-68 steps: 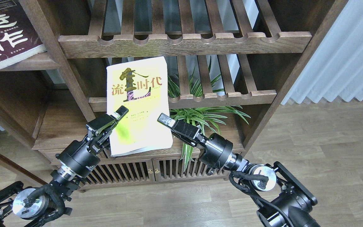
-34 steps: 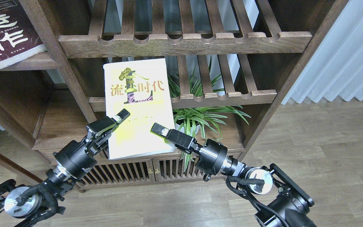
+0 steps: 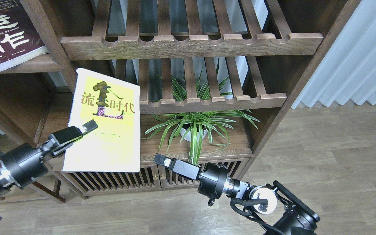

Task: Organize books on shelf
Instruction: 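Carry the yellow-green book with the left gripper to the side shelf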

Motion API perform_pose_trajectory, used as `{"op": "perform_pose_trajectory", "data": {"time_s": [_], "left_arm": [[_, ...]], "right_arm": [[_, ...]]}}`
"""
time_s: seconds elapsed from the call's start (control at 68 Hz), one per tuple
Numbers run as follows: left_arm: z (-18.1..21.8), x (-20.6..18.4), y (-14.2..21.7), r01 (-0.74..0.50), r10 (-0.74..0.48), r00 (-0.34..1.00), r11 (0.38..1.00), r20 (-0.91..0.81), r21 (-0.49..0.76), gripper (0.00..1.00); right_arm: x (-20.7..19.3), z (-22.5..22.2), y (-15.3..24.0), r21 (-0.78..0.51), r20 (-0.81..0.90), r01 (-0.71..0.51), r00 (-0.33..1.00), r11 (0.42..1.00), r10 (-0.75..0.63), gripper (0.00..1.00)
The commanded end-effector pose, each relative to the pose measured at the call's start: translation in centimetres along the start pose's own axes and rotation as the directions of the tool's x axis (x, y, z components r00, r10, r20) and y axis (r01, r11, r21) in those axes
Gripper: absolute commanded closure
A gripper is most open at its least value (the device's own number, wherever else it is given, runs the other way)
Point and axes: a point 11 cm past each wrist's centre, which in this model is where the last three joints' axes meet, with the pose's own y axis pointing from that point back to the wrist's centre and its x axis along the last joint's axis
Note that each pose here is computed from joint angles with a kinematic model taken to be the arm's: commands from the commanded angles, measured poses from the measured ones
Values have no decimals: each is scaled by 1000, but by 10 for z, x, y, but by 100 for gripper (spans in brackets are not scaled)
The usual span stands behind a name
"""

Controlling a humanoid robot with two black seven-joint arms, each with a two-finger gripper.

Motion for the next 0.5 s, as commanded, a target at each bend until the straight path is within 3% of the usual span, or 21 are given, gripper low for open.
{"op": "perform_pose_trajectory", "data": {"time_s": [0.0, 0.485], "left_arm": [[27, -6, 22, -64, 62, 993, 998, 104, 16, 100], [138, -78, 65, -109, 158, 880, 985, 448, -134, 100]], "right_arm": [[2, -1, 0, -1, -2, -8, 1000, 1000, 8, 1], [2, -16, -6, -6, -35, -11, 999, 1000, 11, 1]]}}
